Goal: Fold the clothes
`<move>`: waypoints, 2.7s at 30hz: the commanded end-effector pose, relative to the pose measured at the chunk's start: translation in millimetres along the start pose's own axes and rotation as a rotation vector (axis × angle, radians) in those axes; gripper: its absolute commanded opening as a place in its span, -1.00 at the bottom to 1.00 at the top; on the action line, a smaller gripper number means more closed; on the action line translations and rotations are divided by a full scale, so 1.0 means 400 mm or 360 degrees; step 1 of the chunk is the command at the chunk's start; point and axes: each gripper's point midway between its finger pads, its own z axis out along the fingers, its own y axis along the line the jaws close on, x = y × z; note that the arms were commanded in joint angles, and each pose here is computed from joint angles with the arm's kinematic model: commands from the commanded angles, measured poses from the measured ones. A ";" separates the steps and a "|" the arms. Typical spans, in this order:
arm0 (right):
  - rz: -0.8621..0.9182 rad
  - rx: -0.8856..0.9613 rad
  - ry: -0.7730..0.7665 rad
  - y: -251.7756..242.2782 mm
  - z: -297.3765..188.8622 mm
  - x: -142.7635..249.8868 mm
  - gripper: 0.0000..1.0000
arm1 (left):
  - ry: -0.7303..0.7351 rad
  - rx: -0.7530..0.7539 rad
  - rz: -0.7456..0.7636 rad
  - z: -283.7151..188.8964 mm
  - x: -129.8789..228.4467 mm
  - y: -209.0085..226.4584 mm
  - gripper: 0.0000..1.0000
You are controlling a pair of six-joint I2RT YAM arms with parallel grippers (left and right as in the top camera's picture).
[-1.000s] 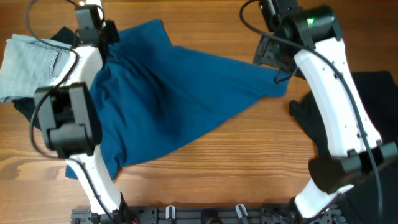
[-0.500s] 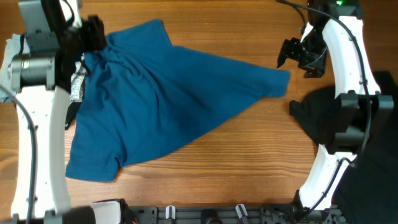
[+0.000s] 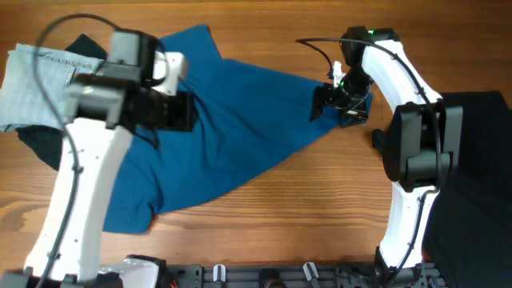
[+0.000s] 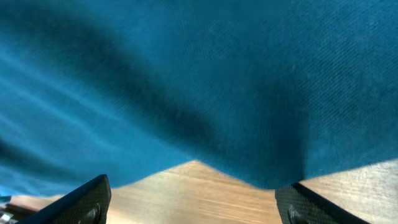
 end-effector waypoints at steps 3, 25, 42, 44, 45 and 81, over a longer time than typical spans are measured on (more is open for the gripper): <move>0.0062 -0.0151 -0.0120 -0.024 -0.024 -0.054 0.71 | 0.0384 0.0021 0.0206 0.208 0.131 -0.081 0.01; -0.0214 -0.0516 -0.0327 0.087 -0.239 0.032 0.92 | 0.0574 -0.0321 0.0458 0.590 0.289 -0.071 -0.92; -0.0153 -0.0124 -0.0237 0.091 0.028 0.053 0.71 | -0.0040 -0.0313 -0.0265 0.414 -0.089 0.168 -0.91; -0.0154 -0.0118 -0.0259 0.087 0.041 0.045 0.79 | -0.0026 -0.0262 -0.0290 0.414 -0.086 0.169 -0.84; -0.0140 -0.0118 -0.0266 0.083 0.051 0.043 0.88 | -0.0010 -0.0250 -0.0297 0.414 -0.080 0.168 -0.84; -0.0509 -0.0518 -0.1391 0.170 -0.505 0.219 -0.91 | 0.0524 -0.0270 -0.0076 0.255 0.165 0.078 -0.92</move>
